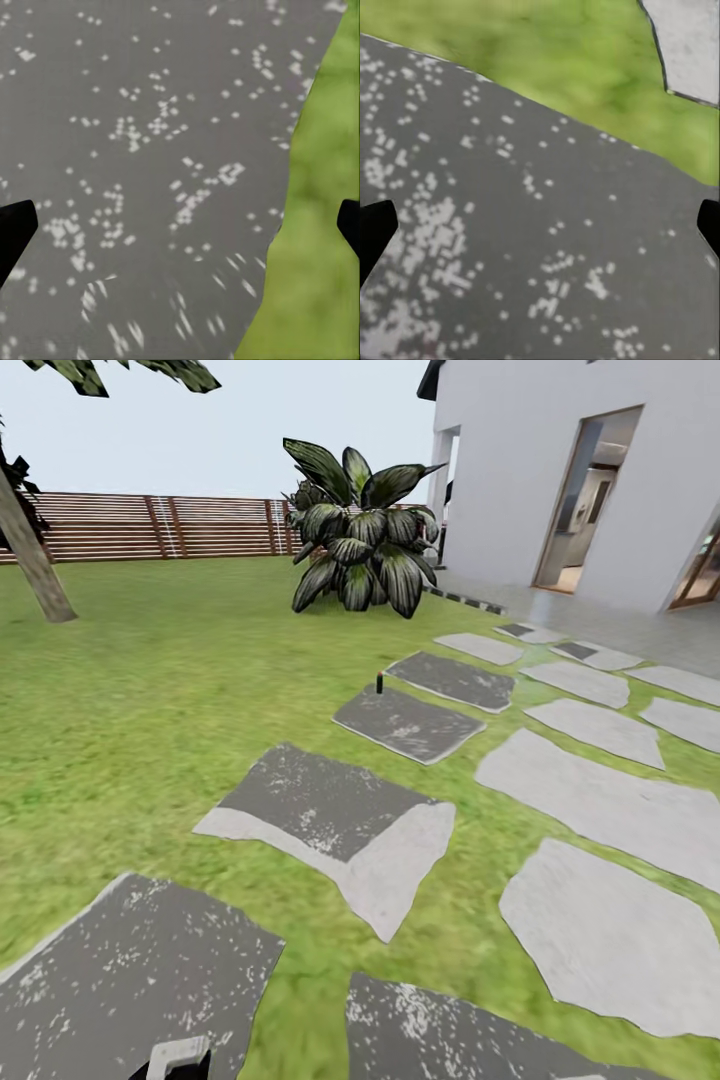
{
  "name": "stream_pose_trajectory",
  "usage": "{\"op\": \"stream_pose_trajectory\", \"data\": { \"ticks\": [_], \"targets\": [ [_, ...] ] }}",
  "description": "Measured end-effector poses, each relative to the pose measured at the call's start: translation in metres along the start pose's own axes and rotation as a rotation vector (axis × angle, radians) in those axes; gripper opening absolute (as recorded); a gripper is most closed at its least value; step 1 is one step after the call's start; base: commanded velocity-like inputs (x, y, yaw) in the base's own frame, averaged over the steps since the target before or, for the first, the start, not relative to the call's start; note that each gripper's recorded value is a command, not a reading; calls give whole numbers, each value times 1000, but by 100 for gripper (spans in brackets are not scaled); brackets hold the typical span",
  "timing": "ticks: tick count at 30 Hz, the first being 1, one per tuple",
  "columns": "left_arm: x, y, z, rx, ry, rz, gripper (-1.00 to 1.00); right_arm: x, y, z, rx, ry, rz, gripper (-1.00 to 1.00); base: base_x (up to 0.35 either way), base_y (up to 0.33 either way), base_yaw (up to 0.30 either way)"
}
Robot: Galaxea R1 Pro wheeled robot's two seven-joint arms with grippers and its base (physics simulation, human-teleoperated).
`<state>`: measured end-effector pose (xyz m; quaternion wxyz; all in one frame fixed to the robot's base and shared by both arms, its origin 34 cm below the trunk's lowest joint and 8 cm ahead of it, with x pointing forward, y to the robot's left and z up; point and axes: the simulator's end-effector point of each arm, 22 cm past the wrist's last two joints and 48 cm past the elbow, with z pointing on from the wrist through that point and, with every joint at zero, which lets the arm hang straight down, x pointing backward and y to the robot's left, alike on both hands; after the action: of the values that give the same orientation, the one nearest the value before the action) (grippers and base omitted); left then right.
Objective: In the garden, pick up the pesticide atomizer on the floor and spray pesticide onto both trees until each tree trunk is fully covered.
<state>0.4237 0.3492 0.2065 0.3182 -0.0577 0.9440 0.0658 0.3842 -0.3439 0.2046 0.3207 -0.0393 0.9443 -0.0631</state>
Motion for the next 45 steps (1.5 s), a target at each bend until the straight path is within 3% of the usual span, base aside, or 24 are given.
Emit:
{"op": "stream_pose_trajectory", "data": {
  "ticks": [7,26,45],
  "targets": [
    [0,0,0,0,0,0,100,0,0,0,0,0,1,100,336,71,-76],
    [0,0,0,0,0,-1,100,0,0,0,0,1,0,100,336,71,-276],
    [0,0,0,0,0,0,100,0,1,0,-2,1,-3,100,336,71,-22]
  ]
}}
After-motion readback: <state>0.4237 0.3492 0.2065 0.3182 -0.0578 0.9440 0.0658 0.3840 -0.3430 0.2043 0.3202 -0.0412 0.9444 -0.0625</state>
